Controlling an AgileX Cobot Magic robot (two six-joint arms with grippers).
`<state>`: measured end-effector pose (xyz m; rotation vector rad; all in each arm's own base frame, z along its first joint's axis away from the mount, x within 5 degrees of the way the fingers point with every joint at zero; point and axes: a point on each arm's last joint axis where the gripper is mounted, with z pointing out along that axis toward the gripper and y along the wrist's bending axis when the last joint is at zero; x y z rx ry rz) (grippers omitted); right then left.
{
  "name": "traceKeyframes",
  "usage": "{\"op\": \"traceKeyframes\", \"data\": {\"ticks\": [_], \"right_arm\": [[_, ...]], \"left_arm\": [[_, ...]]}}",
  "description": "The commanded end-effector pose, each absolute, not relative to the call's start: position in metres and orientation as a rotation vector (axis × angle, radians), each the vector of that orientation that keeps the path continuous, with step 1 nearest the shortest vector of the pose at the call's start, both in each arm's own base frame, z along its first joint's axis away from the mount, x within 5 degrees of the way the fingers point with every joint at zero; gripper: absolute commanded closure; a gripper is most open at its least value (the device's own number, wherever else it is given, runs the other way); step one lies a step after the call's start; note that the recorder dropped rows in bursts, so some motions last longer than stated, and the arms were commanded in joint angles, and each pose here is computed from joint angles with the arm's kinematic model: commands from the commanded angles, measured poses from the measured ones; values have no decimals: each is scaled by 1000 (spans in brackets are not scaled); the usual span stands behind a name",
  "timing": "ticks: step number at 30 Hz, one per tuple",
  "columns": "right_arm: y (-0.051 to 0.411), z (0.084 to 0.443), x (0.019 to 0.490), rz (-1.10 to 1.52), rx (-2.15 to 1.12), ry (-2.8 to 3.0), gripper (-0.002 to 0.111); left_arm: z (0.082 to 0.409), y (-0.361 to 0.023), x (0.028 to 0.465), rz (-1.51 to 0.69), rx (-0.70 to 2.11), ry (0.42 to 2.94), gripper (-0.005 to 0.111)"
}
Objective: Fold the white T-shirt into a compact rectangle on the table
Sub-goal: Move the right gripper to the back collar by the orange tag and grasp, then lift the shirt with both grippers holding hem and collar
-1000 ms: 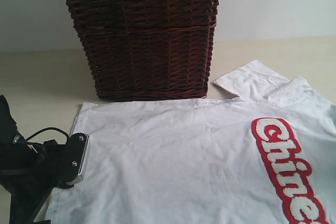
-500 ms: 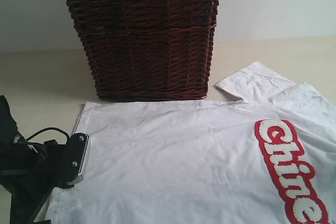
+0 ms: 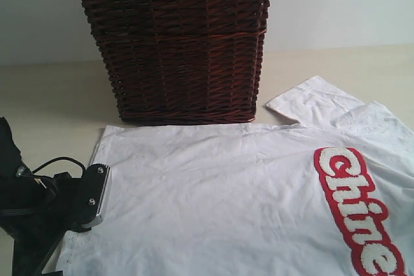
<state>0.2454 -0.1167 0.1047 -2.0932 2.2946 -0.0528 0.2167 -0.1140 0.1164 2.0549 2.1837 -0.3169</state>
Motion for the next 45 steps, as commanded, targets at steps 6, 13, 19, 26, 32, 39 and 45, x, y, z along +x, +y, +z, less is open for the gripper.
{"op": "traceKeyframes", "data": {"ticks": [6, 13, 19, 26, 32, 39, 45], "right_arm": [[-117, 86, 239, -33, -2101, 2324, 108], [-117, 86, 239, -33, -2075, 2347, 108], [-117, 86, 239, -33, -2069, 2352, 108], [-116, 86, 238, -14, -2062, 2365, 108], [-115, 86, 237, 5, -2054, 2379, 108], [-115, 86, 237, 5, -2054, 2379, 108], [-115, 86, 237, 5, -2054, 2379, 108]], "left_arm": [[112, -114, 214, -333, 2066, 2199, 12], [112, -114, 214, -333, 2066, 2199, 12], [113, -115, 214, -352, 2030, 2220, 12], [113, -116, 214, -366, 2006, 2232, 12], [113, -116, 214, -366, 2006, 2232, 12], [113, -116, 214, -366, 2009, 2229, 12], [113, -116, 215, -355, 2004, 2225, 12]]}}
